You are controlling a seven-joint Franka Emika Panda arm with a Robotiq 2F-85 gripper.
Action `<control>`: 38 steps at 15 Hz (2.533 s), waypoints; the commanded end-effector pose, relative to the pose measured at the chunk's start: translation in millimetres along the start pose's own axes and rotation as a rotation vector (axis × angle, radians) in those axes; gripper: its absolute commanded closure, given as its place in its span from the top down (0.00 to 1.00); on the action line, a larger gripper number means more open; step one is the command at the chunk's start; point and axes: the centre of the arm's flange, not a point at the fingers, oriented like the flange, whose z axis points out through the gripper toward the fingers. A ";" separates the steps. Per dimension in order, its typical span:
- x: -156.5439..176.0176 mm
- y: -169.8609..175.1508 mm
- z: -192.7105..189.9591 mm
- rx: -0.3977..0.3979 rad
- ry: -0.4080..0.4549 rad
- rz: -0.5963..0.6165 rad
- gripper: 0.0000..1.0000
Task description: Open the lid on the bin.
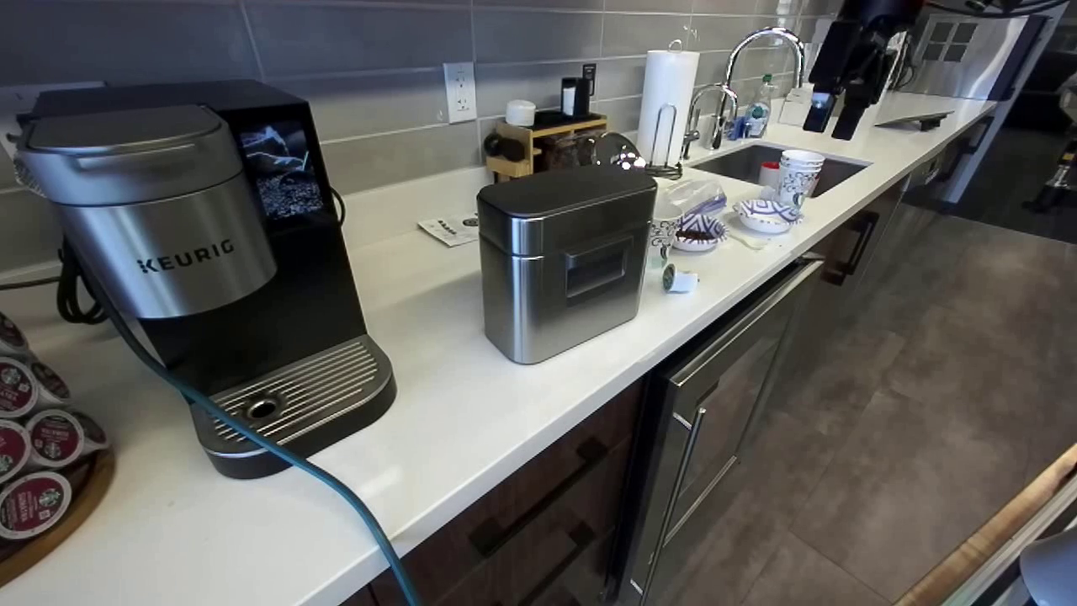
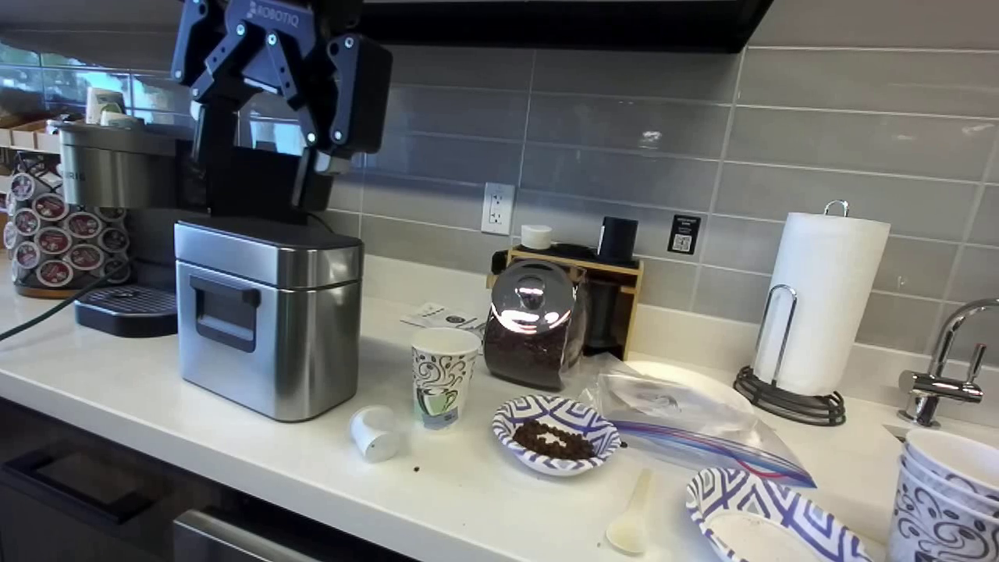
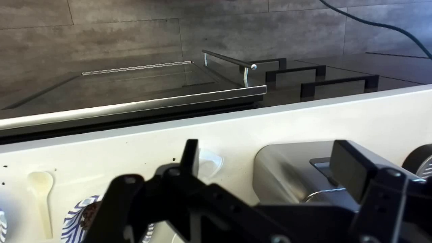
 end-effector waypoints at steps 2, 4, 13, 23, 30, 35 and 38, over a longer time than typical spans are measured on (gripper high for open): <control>17.5 16.2 -3.0 0.060 0.027 -0.065 1.00; 39.3 21.6 -7.1 0.077 0.037 -0.202 1.00; 178.7 36.2 9.3 0.238 0.036 -0.635 1.00; 268.8 -47.3 66.8 0.437 -0.010 -0.862 1.00; 293.7 -80.2 83.9 0.527 0.041 -0.936 1.00; 301.0 -106.3 104.2 0.638 -0.010 -0.951 1.00; 302.0 -115.6 113.3 0.691 -0.042 -0.950 1.00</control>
